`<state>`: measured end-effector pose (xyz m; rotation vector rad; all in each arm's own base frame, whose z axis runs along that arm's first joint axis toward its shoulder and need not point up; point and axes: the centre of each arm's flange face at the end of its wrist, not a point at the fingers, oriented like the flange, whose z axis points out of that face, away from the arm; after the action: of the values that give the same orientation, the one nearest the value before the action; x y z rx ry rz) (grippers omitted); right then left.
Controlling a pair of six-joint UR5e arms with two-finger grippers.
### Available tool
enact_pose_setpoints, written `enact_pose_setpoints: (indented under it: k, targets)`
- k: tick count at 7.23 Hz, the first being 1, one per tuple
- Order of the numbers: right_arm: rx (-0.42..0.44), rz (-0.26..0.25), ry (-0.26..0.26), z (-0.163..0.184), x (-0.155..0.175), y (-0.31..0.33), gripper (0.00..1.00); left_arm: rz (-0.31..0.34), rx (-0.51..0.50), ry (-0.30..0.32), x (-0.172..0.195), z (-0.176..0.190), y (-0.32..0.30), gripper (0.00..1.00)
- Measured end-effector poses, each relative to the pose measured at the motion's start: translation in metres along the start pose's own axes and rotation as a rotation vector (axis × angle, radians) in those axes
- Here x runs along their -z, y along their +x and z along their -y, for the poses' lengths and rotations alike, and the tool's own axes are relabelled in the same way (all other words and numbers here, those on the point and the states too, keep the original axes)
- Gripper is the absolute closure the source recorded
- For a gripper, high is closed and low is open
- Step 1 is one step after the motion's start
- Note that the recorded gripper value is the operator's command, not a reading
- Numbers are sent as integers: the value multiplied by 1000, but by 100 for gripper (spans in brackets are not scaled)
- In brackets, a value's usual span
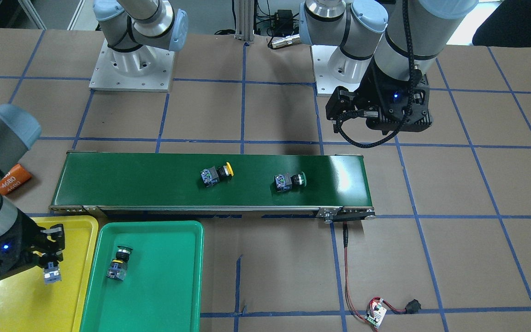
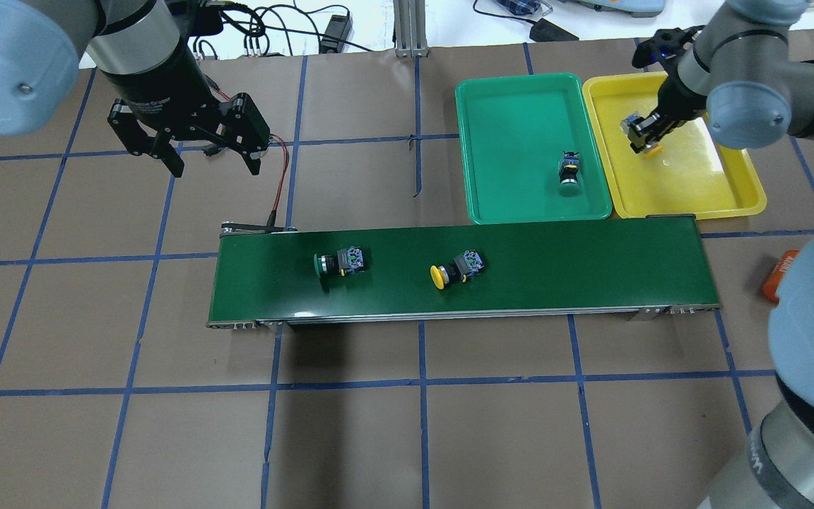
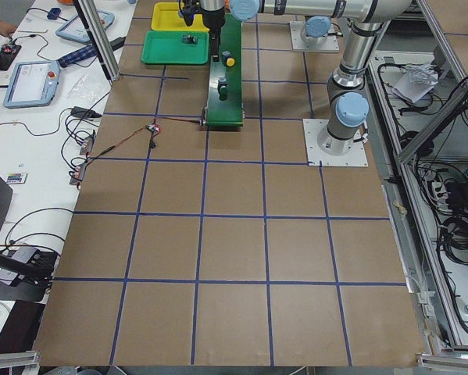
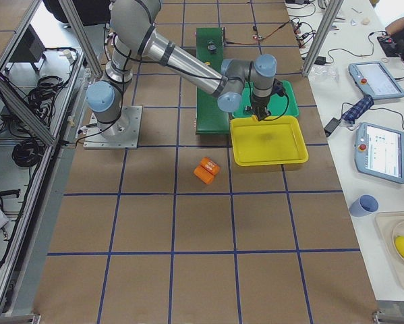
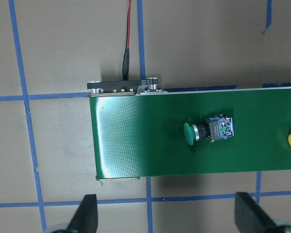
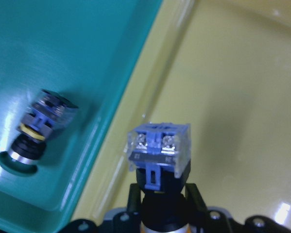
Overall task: Sort buttons by color to trays
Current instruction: 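Carry the switch with the right gripper into the yellow tray and release, then move the right gripper back and grasp the yellow-capped switch on the conveyor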
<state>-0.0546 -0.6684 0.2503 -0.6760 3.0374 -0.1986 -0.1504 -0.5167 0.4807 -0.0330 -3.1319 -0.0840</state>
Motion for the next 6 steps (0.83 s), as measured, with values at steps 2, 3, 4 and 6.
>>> enact_pose_setpoints:
  k: [2,3,4,6]
  targets:
    - [-17,9,-37,-21,-13,32,0,-1,1,-2,0,0,1,0]
    - [-22,21,-52,-23,-5,30,0,0,8,-3,-1,0,2,0]
    - [-34,32,-64,-22,17,18,0,0,16,-5,-1,0,2,0]
    - [-18,57,-84,-22,63,-32,0,5,21,-12,-4,-1,2,0]
